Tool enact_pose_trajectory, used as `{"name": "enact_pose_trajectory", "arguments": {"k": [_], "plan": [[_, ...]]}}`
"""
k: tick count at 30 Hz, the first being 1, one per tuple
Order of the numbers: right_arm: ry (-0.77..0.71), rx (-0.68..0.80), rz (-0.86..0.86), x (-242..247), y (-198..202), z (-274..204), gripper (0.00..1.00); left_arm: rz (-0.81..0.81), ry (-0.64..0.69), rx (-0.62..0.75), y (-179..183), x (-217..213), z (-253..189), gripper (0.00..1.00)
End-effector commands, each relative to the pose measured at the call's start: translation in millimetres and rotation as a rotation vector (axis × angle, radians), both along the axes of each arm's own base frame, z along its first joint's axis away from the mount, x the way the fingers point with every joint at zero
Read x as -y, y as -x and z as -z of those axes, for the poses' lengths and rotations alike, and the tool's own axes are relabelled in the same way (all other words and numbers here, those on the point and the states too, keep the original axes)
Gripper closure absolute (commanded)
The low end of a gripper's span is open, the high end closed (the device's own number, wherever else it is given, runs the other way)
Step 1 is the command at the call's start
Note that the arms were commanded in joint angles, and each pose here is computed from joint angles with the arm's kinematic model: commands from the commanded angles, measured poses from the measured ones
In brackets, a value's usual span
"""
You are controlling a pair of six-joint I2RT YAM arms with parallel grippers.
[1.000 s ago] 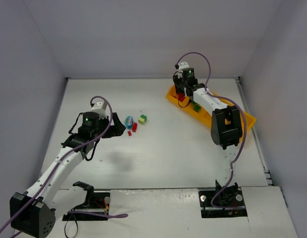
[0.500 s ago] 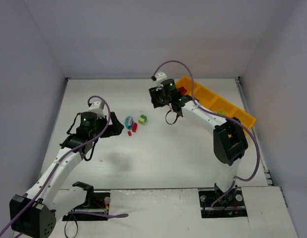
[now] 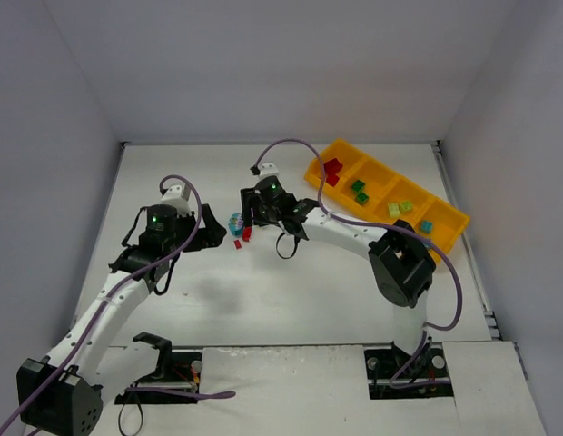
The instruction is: Sort the legos into containers by color
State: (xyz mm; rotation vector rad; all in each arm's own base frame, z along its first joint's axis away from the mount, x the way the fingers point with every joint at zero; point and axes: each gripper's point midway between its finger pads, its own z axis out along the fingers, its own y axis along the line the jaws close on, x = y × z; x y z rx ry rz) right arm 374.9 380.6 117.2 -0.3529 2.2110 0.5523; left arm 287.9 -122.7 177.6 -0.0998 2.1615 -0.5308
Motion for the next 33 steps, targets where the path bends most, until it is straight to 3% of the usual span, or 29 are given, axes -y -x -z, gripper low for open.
{"name": "enact_pose_trajectory", "arguments": {"k": [1, 7, 11, 25, 33], "plan": [[-0.076, 0.003, 0.106, -19.1, -9.6, -11.1, 0.43, -0.017, 0.023, 0.082, -9.0, -1.2, -24.9, 0.19], [-0.058, -0.037, 0.131, -29.8, -8.9, 13.0, 0.46, -0.017, 0.027, 0.087, -8.4, -1.1, -26.4, 0.19], [-0.055, -0.051, 0.115, -37.7, -10.8, 21.0, 0.53, -0.013, 0.029, 0.093, -8.0, -0.7, -28.1, 0.19], [-0.015, -0.109, 0.133, -40.6, -12.7, 55.7, 0.57, -0.010, 0.029, 0.095, -6.9, -0.3, -28.9, 0.19], [0.038, -0.074, 0.141, -26.9, -13.8, 55.9, 0.79, -0.009, 0.026, 0.093, -7.1, -0.3, -27.9, 0.19]]}}
